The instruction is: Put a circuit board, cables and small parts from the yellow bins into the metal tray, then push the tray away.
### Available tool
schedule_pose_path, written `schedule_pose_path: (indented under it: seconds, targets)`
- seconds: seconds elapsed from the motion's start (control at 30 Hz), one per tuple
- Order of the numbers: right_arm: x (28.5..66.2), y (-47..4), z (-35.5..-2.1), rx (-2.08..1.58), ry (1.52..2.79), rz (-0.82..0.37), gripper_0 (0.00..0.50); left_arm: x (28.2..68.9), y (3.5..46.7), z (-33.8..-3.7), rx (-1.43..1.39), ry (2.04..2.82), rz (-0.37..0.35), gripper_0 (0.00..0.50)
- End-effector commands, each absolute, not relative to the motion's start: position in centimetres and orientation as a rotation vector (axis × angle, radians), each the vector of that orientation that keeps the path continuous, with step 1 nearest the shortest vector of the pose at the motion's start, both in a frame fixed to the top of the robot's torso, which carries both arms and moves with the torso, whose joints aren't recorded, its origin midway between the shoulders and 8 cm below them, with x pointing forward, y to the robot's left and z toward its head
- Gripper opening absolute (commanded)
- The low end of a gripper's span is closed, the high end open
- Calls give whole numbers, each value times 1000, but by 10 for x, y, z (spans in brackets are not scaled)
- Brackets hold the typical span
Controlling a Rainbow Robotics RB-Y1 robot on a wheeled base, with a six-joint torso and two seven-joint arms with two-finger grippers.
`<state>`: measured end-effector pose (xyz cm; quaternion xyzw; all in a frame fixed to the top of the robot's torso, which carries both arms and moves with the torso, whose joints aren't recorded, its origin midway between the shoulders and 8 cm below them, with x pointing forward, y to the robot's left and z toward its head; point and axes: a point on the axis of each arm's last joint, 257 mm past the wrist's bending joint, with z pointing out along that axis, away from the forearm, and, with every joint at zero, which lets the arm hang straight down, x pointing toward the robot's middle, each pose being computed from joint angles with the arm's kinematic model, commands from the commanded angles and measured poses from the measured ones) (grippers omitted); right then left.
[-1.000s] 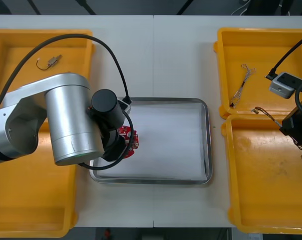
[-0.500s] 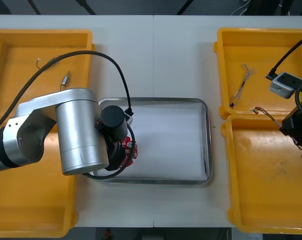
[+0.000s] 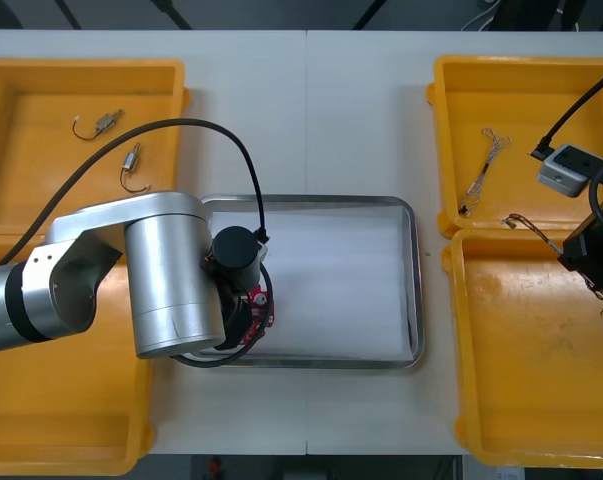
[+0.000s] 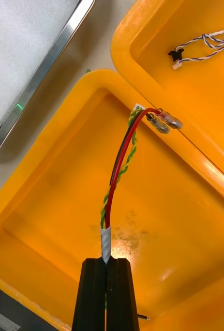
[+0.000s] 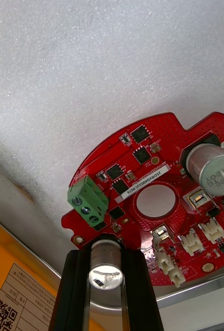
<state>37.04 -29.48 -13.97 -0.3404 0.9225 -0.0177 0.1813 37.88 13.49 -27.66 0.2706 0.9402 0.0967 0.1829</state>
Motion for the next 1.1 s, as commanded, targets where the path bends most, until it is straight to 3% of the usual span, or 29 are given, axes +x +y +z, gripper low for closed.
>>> schedule_pose_path:
  seconds: [0.03, 0.13, 0.23, 0.33, 0.6, 0.97, 1.1]
  targets:
    - [373, -285, -134, -957, 2589, -34, 0, 383, 115, -267, 715, 2623, 229, 3]
    - [373, -285, -134, -957, 2589, -34, 0, 382, 116, -270, 723, 2621, 236, 23]
    - [373, -285, -134, -957, 2589, -34, 0, 383, 115, -271, 731, 2612, 243, 101]
    - [373, -285, -134, -957, 2589, -34, 0, 385, 117, -273, 738, 2594, 263, 214]
    - [373, -285, -134, -957, 2589, -34, 0, 388, 115, -271, 736, 2578, 260, 340]
    - [373, -285, -134, -957, 2589, -34, 0, 391, 113, -243, 737, 2520, 238, 491]
    - [373, -285, -134, -957, 2589, -34, 0, 389, 113, -222, 731, 2518, 188, 500]
